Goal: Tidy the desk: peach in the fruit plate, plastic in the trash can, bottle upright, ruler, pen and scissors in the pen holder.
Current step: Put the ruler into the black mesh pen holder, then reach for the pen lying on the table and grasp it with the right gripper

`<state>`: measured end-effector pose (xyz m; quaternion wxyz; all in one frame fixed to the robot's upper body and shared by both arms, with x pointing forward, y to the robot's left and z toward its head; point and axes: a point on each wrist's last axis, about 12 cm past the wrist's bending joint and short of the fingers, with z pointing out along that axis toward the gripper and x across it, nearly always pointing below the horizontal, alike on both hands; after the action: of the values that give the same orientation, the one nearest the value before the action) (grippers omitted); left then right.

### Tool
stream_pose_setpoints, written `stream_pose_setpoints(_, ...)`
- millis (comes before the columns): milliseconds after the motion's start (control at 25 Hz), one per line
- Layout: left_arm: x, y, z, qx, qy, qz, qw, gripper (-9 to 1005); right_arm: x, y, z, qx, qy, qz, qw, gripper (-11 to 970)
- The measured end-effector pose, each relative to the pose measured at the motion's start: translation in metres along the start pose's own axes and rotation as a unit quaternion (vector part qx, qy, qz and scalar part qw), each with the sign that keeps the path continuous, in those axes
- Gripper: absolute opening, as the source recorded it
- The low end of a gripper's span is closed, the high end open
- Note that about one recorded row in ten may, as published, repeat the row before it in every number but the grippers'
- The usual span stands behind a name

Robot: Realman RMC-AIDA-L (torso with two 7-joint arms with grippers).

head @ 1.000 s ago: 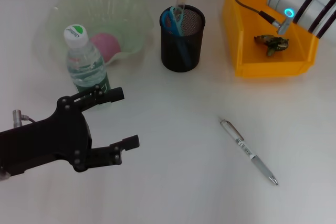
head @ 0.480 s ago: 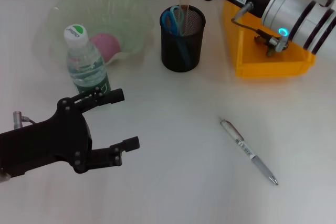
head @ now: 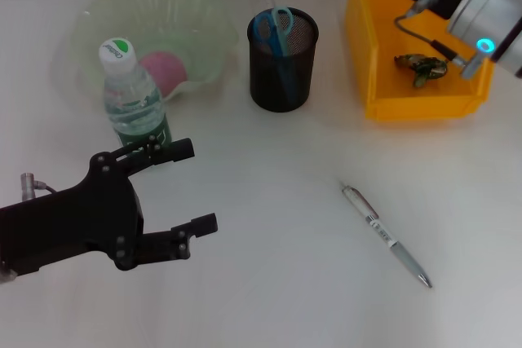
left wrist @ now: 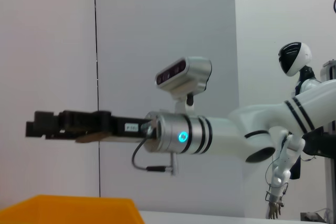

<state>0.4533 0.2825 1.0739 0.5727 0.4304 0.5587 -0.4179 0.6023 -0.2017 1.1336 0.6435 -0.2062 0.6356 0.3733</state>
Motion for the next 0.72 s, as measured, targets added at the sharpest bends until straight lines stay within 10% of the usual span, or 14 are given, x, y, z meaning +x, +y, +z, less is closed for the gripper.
stream_pose_setpoints(400, 0.0, 0.001, 0.001, 0.001, 0.001, 0.001, 1.0, 866, -0.139, 0.077, 0.02, 0.023, 0.153, -0.063, 0.986, 679)
stream_pose_setpoints(720, 0.0, 0.002, 0.003, 0.003, 0.001, 0.002, 1.0, 866, -0.106, 0.09, -0.002, 0.116, 0.494, -0.012, 0.862, 675)
